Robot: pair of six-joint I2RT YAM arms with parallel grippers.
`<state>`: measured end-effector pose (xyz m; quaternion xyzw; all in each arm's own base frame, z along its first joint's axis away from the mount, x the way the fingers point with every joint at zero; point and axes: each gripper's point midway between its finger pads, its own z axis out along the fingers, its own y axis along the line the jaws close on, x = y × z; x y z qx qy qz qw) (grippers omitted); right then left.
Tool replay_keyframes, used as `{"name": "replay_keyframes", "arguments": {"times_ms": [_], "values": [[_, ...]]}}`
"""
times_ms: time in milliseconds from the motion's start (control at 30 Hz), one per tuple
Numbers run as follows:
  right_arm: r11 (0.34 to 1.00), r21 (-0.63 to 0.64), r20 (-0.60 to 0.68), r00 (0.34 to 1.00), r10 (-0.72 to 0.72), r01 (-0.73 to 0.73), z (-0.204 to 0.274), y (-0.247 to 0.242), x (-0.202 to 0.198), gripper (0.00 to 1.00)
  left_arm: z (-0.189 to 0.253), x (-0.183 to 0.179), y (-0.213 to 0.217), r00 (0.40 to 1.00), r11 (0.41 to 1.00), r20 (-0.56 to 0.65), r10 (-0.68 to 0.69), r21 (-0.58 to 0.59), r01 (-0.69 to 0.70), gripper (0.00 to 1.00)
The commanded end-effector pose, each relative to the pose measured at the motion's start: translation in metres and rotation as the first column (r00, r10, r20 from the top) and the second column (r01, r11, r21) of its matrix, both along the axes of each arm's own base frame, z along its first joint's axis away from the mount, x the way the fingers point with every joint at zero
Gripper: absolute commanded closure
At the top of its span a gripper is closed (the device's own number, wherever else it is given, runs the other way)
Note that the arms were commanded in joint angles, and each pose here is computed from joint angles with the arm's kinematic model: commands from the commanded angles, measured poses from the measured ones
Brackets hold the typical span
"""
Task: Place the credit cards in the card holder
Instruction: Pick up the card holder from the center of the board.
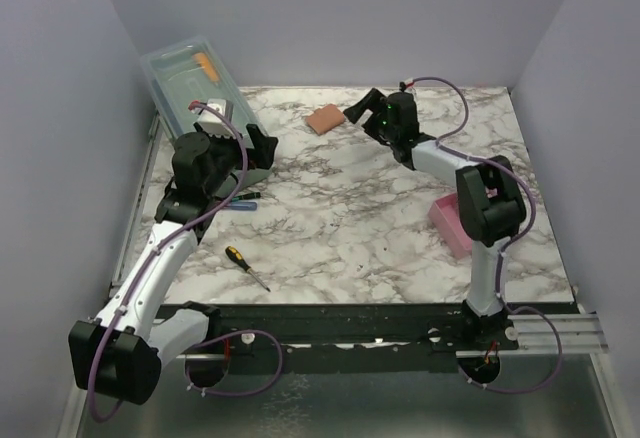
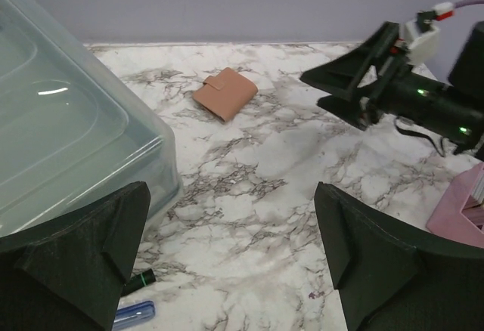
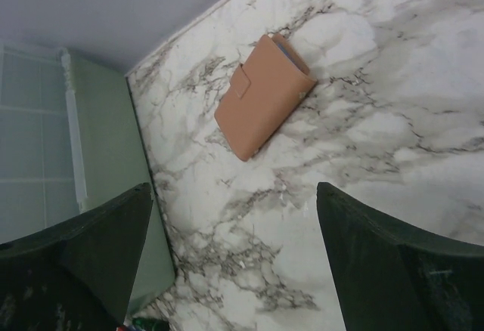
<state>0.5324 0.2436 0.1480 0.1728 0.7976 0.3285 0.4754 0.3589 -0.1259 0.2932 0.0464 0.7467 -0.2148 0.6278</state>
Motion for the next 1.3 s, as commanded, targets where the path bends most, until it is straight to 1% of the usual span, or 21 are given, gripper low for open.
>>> {"name": "replay_keyframes", "arguments": {"times_ms": [0, 133, 267, 467, 533, 667, 800, 900, 1000, 1033, 1100, 1167, 1200, 1267], "values": [[0.988, 0.153, -0.062, 0.998, 0.001, 0.009, -0.012, 0.031, 0.038, 0.09, 0.01, -0.019, -0.009, 0.993, 0.996, 0.077, -0.085, -0.01, 0.086, 0.01], [0.981, 0.189, -0.129, 0.991, -0.014, 0.039, -0.045, 0.044, 0.066, 0.11, 0.016, -0.029, -0.011, 0.988, 0.994, 0.111, -0.106, -0.03, 0.11, 0.01], [0.977, 0.195, -0.186, 0.981, -0.047, 0.084, -0.072, 0.048, 0.083, 0.14, 0.02, -0.037, -0.013, 0.983, 0.992, 0.14, -0.116, -0.042, 0.123, 0.01], [0.969, 0.193, -0.271, 0.957, -0.099, 0.155, -0.105, 0.047, 0.09, 0.23, 0.023, -0.043, -0.018, 0.978, 0.987, 0.154, -0.141, -0.053, 0.15, 0.01], [0.964, 0.189, -0.3, 0.946, -0.125, 0.188, -0.116, 0.047, 0.09, 0.24, 0.022, -0.043, -0.02, 0.977, 0.986, 0.151, -0.148, -0.06, 0.158, 0.01], [0.953, 0.185, -0.317, 0.933, -0.171, 0.238, -0.131, 0.052, 0.093, 0.25, 0.017, -0.041, -0.026, 0.977, 0.981, 0.13, -0.172, -0.071, 0.182, 0.01], [0.944, 0.156, -0.331, 0.916, -0.227, 0.291, -0.145, 0.059, 0.098, 0.32, 0.01, -0.04, -0.031, 0.976, 0.976, 0.106, -0.19, -0.082, 0.199, 0.01], [0.929, 0.104, -0.366, 0.882, -0.296, 0.355, -0.157, 0.057, 0.095, 0.42, 0.006, -0.039, -0.034, 0.976, 0.976, 0.098, -0.196, -0.074, 0.204, 0.01], [0.915, 0.06, -0.369, 0.861, -0.35, 0.398, -0.168, 0.051, 0.093, 0.62, 0.003, -0.039, -0.036, 0.975, 0.976, 0.091, -0.201, -0.071, 0.208, 0.01], [0.917, 0.053, -0.366, 0.862, -0.351, 0.396, -0.171, 0.052, 0.094, 0.66, 0.002, -0.04, -0.037, 0.975, 0.975, 0.09, -0.204, -0.07, 0.211, 0.01], [0.932, 0.028, -0.341, 0.88, -0.33, 0.36, -0.175, 0.053, 0.097, 0.76, 0.001, -0.04, -0.039, 0.974, 0.974, 0.086, -0.21, -0.07, 0.216, 0.01], [0.962, 0.004, -0.29, 0.921, -0.261, 0.274, -0.169, 0.06, 0.099, 0.88, -0.001, -0.042, -0.043, 0.972, 0.972, 0.079, -0.221, -0.065, 0.226, 0.01], [0.972, -0.007, -0.276, 0.934, -0.228, 0.236, -0.164, 0.063, 0.096, 0.92, -0.003, -0.042, -0.046, 0.971, 0.971, 0.07, -0.23, -0.057, 0.234, 0.01], [0.993, -0.005, -0.198, 0.973, -0.119, 0.12, -0.129, 0.07, 0.09, 0.97, -0.007, -0.042, -0.055, 0.967, 0.966, 0.034, -0.254, -0.031, 0.255, 0.02]]}}
